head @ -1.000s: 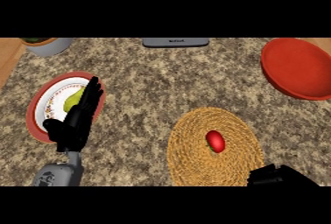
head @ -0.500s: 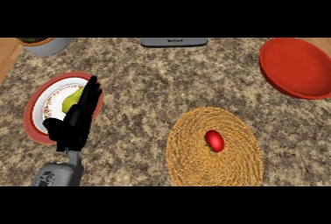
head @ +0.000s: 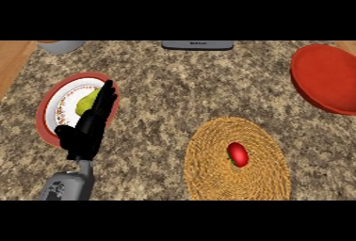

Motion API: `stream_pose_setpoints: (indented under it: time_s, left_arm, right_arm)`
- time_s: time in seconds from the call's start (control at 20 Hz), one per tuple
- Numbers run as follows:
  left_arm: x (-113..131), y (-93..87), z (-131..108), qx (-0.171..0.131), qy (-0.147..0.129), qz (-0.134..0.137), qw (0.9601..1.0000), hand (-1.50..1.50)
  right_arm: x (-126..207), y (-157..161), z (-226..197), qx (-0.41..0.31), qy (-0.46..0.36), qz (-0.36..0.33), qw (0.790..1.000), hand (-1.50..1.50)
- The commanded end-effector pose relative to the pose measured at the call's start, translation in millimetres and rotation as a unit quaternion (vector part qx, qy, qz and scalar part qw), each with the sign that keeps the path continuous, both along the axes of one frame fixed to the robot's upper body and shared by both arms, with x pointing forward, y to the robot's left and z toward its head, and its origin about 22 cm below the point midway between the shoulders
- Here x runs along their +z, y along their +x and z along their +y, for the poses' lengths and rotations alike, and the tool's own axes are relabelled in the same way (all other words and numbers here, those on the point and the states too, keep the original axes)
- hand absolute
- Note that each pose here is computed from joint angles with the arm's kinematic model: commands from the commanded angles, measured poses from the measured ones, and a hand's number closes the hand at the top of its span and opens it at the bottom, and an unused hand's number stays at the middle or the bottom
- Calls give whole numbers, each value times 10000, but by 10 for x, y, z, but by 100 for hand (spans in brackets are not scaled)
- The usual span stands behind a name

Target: Pick the cupcake from the placemat and place it in the bowl

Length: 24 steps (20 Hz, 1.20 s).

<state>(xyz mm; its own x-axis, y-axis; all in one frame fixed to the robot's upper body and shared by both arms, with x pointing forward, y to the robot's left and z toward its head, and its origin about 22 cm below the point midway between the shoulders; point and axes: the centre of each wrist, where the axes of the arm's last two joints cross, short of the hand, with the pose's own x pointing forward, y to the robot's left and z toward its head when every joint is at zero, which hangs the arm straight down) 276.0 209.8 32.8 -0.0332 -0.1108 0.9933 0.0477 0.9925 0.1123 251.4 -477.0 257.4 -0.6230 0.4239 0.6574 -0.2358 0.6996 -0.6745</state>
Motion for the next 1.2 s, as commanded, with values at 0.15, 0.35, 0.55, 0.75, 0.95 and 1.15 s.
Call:
stream_pose_setpoints:
  time_s: [0.15,0.35,0.55,0.75,0.95,1.15]
  left_arm:
    - [6,49,-88,-129,-65,-57,9999,0]
    - [16,104,107,-139,69,-89,9998,0]
    - [-97,-1,63,-130,-29,-54,9999,0]
    - [-37,116,-176,-255,-24,-104,9996,0]
    - [-99,159,-64,-230,36,-92,9997,0]
    - [83,159,-150,-286,-43,-139,9995,0]
  right_arm:
    - [-123,323,-75,-263,-890,-494,9945,150]
    - [-398,606,-13,-471,-1146,-601,9905,150]
    - [-639,929,78,-791,-1003,-511,9905,150]
    - [-777,1065,23,-923,-1337,-633,9847,150]
    - [-994,1213,101,-1069,-1366,-540,9834,150]
    - [-1294,1144,44,-860,-1715,76,9814,150]
